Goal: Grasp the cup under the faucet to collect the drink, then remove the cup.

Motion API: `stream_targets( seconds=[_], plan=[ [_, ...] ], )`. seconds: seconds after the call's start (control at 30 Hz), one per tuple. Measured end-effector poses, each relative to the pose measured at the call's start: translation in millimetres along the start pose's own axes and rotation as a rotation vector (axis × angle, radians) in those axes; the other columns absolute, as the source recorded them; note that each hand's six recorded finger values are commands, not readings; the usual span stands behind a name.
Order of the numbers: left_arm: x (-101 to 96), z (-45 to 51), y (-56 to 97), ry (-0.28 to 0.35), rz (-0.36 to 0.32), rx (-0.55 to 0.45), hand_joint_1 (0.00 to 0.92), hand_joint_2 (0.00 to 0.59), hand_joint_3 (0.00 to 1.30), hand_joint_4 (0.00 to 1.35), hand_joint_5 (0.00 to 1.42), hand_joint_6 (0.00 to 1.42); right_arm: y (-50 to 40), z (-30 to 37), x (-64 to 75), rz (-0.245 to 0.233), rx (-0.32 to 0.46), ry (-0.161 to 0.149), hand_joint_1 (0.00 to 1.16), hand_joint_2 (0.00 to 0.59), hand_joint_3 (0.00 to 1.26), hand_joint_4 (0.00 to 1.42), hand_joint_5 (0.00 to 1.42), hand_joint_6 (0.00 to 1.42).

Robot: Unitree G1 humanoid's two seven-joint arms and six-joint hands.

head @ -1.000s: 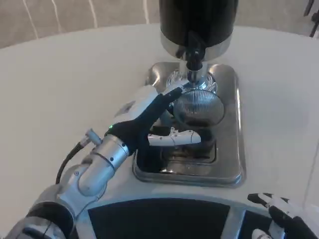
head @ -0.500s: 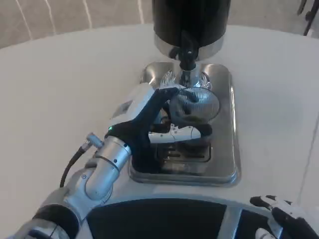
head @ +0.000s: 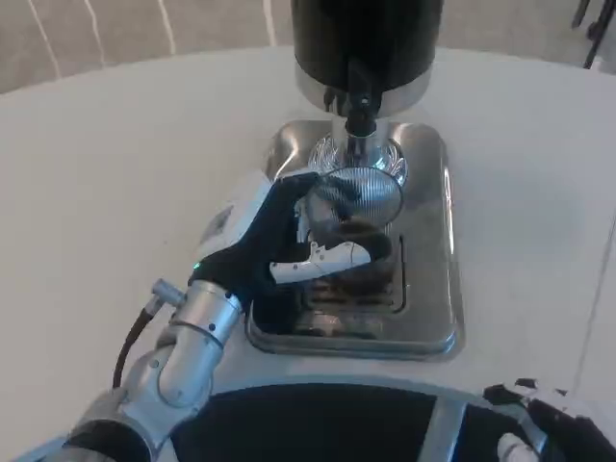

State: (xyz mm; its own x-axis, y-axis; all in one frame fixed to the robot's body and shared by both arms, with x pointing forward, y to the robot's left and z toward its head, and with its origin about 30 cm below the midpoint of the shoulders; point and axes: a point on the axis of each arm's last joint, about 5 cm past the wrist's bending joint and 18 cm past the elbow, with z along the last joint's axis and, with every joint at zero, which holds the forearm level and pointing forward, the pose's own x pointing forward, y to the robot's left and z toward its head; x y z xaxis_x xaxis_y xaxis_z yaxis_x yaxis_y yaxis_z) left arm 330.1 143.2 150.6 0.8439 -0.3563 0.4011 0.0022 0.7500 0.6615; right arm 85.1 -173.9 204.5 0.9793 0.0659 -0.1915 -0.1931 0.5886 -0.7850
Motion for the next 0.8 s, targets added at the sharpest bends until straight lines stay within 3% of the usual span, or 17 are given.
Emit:
stream_targets(
  seconds=[0.13, 0.43, 0.8],
  plan=[
    [-7.3, -5.1, 4.6, -0.015, 0.012, 0.015, 0.515, 0.150, 1.00, 1.15, 1.42, 1.42, -4.1, 0.6, 3.1, -0.018, -0.011, -0.011, 0.00, 0.577, 0.19, 0.05, 0.00, 0.02],
    [-29.8, -23.3, 37.6, -0.047, 0.020, 0.120, 0.532, 0.122, 0.99, 1.15, 1.42, 1.42, -4.0, 9.6, 9.6, -0.027, -0.007, -0.058, 0.00, 0.564, 0.18, 0.05, 0.00, 0.02],
    [-43.6, -27.0, 66.5, -0.132, 0.046, 0.118, 0.538, 0.095, 0.99, 1.17, 1.42, 1.42, -8.7, 18.3, 15.8, -0.061, -0.059, -0.104, 0.00, 0.564, 0.16, 0.05, 0.00, 0.02]
  ],
)
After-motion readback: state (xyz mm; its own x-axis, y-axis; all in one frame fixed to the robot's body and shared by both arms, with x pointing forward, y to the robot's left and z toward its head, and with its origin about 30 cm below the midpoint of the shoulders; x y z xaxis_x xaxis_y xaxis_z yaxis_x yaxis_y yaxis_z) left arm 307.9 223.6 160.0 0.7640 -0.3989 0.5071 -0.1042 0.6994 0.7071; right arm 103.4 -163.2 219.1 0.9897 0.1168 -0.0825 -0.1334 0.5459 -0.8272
